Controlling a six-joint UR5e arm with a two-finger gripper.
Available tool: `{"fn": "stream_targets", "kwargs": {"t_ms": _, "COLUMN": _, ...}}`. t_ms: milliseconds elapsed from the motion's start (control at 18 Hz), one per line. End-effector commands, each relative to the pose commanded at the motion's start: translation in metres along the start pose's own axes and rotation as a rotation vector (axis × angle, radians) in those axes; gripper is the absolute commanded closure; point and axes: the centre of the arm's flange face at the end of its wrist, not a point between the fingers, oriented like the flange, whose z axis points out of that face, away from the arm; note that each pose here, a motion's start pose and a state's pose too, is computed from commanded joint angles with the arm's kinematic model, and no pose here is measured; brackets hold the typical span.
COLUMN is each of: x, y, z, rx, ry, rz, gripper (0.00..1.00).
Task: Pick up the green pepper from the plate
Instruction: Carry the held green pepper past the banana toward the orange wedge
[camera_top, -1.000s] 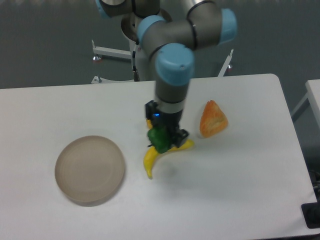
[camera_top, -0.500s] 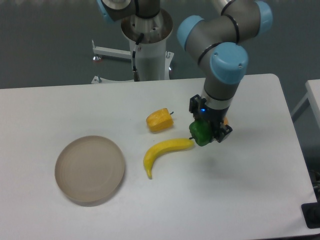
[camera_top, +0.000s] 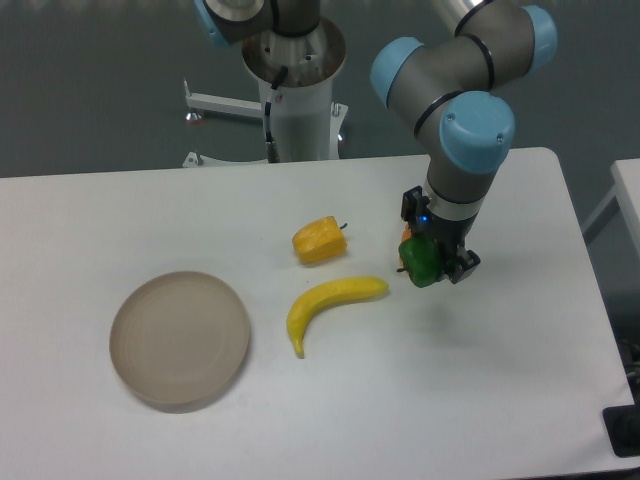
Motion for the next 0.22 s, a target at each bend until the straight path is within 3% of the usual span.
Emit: {"fn": "stream_targets", "kwargs": {"t_ms": 222, "x": -0.0001, "y": 0.0000, "z": -0.0002, "rx": 0.000, "ry": -0.002, "rz": 0.000, "gripper": 0.92}}
